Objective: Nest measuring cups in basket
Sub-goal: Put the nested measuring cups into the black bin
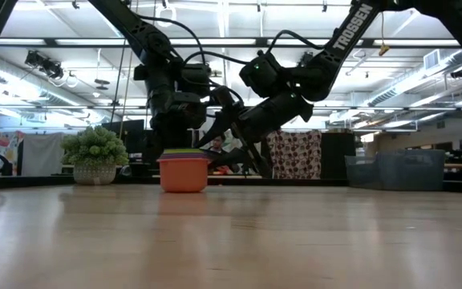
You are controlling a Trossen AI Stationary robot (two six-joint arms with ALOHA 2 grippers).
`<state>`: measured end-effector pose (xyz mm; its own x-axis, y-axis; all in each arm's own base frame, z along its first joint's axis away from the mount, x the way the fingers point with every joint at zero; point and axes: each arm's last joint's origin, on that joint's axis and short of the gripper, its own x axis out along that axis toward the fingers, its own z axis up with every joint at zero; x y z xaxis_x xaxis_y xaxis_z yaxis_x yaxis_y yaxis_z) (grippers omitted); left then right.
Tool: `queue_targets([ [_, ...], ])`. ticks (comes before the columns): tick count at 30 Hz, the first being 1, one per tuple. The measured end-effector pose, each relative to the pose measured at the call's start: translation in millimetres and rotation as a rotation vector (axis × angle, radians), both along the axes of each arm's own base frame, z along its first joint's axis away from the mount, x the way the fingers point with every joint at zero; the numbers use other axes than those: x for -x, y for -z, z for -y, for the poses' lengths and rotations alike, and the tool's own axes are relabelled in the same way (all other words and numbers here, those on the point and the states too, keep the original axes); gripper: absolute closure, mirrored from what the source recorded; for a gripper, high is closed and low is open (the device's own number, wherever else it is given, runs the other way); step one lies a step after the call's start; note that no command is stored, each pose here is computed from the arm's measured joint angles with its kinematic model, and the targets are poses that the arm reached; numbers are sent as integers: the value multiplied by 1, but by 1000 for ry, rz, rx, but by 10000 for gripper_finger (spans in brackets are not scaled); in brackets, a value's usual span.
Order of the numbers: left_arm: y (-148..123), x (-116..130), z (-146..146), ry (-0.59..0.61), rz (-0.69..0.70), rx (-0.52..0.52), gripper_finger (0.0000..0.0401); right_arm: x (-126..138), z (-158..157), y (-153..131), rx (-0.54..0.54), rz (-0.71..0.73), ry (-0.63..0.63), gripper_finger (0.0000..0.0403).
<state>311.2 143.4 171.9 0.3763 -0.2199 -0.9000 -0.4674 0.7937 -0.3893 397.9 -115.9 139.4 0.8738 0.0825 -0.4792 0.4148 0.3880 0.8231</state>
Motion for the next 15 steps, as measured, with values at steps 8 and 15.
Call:
queue_targets([
  [8, -1, -1, 0, 15, 4, -8, 305, 0, 1, 0, -8, 6, -11, 211],
  [15, -1, -1, 0, 18, 6, -3, 306, 0, 1, 0, -14, 10, -19, 213],
])
